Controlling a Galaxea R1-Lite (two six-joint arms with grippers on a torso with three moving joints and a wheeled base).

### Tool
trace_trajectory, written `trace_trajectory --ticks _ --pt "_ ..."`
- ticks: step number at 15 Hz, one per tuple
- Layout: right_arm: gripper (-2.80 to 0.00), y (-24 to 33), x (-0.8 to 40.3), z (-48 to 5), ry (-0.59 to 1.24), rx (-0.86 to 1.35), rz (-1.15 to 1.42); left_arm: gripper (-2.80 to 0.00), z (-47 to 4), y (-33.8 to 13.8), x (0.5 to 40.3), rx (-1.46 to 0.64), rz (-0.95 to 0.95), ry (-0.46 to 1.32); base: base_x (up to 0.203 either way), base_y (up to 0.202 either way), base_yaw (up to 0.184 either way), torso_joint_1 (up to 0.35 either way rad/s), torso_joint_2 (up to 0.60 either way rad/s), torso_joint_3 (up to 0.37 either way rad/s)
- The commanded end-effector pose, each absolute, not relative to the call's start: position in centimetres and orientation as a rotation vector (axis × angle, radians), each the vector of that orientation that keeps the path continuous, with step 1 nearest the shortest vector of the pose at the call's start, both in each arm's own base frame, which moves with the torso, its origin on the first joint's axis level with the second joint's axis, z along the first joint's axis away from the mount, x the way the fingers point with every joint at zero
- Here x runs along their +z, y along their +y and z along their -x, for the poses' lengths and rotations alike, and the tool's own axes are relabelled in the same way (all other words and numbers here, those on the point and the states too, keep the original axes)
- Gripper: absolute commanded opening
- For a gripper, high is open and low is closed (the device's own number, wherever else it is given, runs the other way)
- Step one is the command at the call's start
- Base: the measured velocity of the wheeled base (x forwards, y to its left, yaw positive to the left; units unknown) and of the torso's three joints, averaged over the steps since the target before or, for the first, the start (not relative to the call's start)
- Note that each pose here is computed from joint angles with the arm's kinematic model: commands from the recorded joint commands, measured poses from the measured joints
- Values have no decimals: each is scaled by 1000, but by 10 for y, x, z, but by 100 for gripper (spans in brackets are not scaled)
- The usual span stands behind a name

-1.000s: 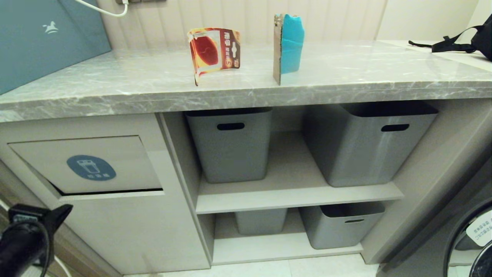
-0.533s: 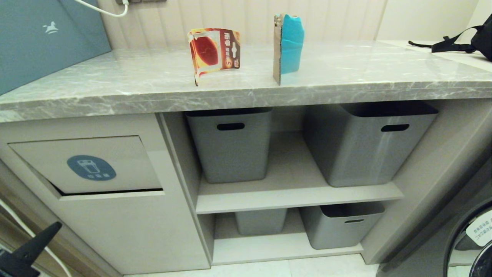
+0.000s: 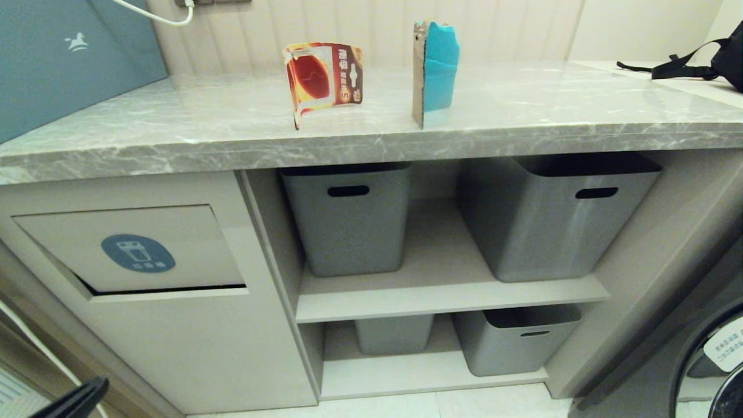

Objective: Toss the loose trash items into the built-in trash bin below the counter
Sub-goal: Pick up the garbage

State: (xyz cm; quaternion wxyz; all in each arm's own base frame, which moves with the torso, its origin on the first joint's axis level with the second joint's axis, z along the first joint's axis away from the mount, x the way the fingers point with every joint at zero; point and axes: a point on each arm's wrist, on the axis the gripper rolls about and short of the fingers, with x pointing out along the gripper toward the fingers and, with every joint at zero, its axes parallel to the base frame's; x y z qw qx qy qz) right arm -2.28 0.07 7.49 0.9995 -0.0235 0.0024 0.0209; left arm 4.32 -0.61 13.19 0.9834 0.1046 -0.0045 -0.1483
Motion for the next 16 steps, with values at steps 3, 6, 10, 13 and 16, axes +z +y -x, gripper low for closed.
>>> trace_trajectory --ticks 3,6,10,13,16 --pt "-280 1 75 23 4 43 47 -280 -1 -7 101 -275 -214 33 0 0 0 0 0 0" --pt "-280 1 75 23 4 43 47 -280 8 -4 93 -139 -191 30 0 0 0 0 0 0" --pt "-280 1 75 23 4 42 44 -280 25 -1 77 -44 -153 6 0 0 0 0 0 0" --pt "-280 1 75 23 4 42 44 -280 24 -1 75 -37 -136 22 0 0 0 0 0 0" --pt "-280 1 75 23 4 42 44 -280 24 0 75 -29 -112 25 0 0 0 0 0 0"
